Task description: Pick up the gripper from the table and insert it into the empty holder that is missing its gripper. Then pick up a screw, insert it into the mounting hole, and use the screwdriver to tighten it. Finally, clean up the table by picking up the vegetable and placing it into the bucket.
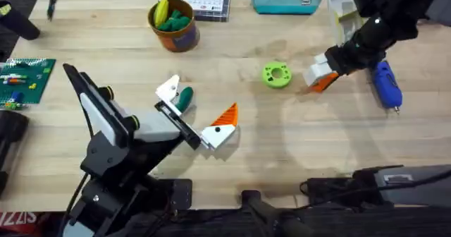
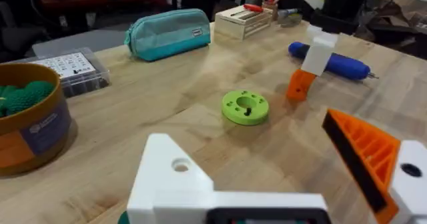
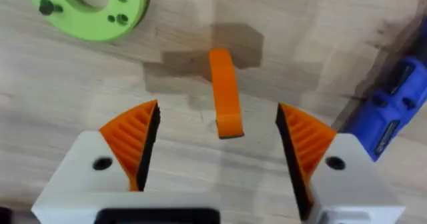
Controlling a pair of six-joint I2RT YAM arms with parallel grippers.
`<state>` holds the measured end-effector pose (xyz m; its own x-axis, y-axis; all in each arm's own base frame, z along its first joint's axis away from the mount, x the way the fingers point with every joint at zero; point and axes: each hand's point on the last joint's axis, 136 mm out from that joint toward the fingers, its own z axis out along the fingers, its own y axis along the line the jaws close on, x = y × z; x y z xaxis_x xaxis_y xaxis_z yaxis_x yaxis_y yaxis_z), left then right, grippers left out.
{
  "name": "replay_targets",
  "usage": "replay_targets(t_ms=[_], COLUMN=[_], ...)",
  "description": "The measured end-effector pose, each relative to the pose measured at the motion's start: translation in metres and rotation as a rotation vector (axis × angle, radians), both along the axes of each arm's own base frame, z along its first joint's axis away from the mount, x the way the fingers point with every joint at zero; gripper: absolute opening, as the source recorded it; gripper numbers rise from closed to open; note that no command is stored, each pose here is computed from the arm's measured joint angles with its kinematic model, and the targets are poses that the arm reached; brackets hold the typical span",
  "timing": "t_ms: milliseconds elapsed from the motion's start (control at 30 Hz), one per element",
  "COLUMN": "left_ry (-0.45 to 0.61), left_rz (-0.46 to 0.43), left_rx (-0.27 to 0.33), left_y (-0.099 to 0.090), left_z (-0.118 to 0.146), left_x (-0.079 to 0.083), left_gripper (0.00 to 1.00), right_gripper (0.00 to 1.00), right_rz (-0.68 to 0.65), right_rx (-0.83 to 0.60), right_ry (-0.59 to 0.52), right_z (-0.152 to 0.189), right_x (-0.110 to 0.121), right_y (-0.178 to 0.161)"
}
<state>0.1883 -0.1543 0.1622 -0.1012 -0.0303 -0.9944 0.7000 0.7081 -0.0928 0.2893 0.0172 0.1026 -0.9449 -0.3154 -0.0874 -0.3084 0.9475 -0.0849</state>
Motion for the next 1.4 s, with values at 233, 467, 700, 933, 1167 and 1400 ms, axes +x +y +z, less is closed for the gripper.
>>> replay_targets(t_ms=[233,467,700,933,1167,1400], left_ry=[0.0,0.0,0.0,0.0,0.0,0.0], left_rz=[0.0,0.0,0.0,0.0,0.0,0.0], left_rx=[0.0,0.0,0.0,0.0,0.0,0.0], left_y=[0.0,0.0,0.0,0.0,0.0,0.0], left_z=[0.0,0.0,0.0,0.0,0.0,0.0], left_x=[0.0,0.0,0.0,0.0,0.0,0.0], left_gripper=[0.986,0.986,0.986,0.986,0.986,0.986], right_gripper=[0.979,0.918,0.651,0.638,0.566,0.438], right_rz=[0.108,0.098,0.119,0.123,0.123,0.123], right_rx=[-0.013,-0.014,0.01,0.022,0.022,0.022], right_ry=[0.001,0.006,0.009,0.019,0.022,0.021], right_z=[0.0,-0.0012,-0.0031,-0.0054,-0.0069,-0.0069], right_x=[0.0015,0.0017,0.0026,0.0021,0.0011,0.0012], right_y=[-0.0026,-0.0088,-0.0043,-0.0022,-0.0023,-0.0023])
